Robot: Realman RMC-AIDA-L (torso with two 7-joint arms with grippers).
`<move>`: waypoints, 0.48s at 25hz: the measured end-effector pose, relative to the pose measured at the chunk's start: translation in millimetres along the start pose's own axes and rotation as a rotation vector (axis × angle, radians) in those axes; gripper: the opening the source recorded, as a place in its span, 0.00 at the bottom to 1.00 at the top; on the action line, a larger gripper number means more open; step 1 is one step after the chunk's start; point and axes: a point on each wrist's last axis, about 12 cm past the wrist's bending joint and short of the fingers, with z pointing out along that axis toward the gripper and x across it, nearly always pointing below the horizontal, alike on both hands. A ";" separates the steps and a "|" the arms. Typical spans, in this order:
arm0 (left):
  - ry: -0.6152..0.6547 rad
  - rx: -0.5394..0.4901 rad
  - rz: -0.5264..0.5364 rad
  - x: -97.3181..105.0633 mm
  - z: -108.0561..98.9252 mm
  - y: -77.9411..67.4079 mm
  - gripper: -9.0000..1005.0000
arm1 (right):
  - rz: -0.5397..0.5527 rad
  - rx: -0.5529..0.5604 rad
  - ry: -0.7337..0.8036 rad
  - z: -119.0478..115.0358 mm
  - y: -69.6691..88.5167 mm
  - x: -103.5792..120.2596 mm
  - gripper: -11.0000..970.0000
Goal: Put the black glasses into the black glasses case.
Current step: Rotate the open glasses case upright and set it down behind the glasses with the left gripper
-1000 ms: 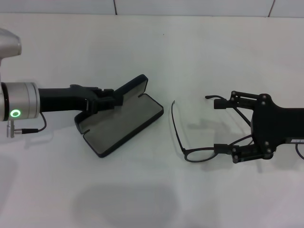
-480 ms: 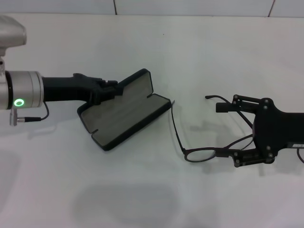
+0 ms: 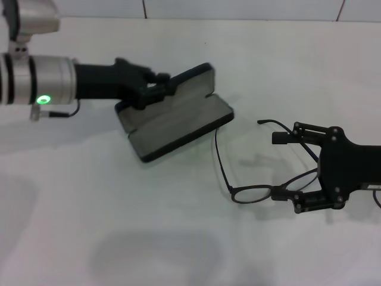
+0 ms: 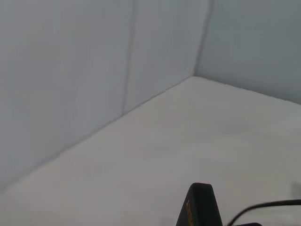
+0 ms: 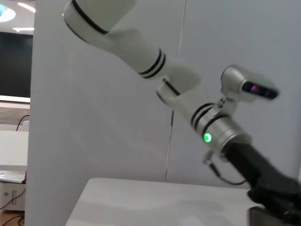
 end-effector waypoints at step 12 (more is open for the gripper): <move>-0.038 0.051 0.458 -41.4 64.2 -12.1 0.23 | -0.029 0.031 -0.003 -4.8 18.9 12.1 0.90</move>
